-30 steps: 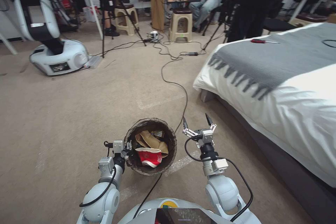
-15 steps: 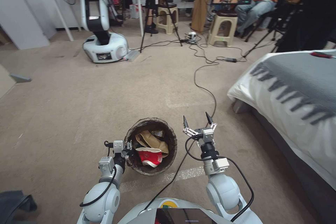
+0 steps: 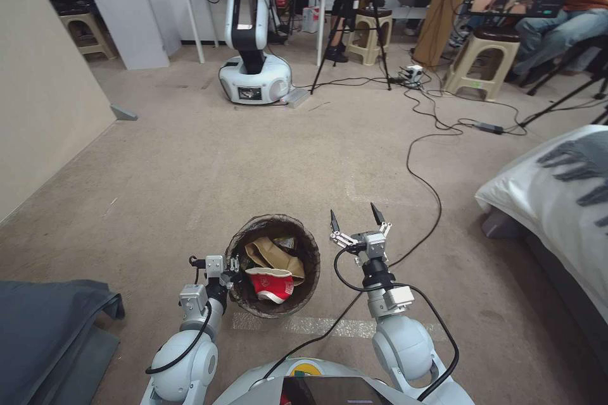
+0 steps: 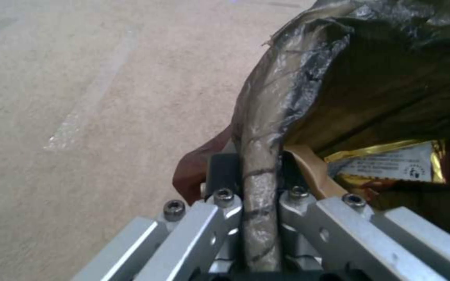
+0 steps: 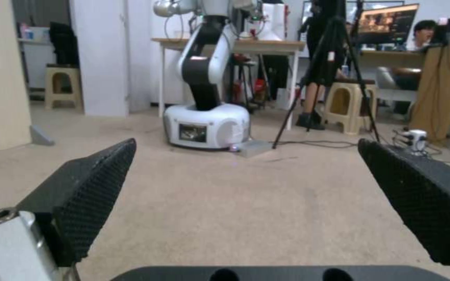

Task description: Pick up the trash bin, then pick up the garbage from the floor and place it into the trash bin.

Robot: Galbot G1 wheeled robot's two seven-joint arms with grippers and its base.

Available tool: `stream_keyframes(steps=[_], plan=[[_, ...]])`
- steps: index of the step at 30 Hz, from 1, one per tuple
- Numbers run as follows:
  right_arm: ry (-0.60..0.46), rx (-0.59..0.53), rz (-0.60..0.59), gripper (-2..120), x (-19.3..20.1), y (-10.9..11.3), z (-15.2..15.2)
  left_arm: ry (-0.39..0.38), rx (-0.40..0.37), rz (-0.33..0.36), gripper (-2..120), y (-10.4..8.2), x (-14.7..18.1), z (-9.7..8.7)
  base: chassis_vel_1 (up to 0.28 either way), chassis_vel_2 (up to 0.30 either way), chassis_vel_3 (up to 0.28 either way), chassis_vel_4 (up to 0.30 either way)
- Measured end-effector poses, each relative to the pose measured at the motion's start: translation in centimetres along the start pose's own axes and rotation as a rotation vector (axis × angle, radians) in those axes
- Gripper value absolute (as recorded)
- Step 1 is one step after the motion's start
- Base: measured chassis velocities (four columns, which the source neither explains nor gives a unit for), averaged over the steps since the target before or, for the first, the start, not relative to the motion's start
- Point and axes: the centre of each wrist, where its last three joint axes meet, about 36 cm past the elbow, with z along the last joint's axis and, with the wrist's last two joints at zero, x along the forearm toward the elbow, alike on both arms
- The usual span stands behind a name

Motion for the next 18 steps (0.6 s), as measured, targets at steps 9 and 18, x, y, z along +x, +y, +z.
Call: stream_keyframes(steps=[9, 18], plan=[[-0.001, 0.002, -0.006, 100, 0.0, 0.0, 0.0, 0.013, 0.013, 0.022, 2, -0.4, 0.1, 0.1, 0.0, 0.0, 0.0, 0.0], [-0.002, 0.007, 0.0, 100, 0.0, -0.2, 0.0, 0.155, 0.124, 0.06, 2, -1.3, 0.9, -1.3, 0.0, 0.0, 0.0, 0.0]])
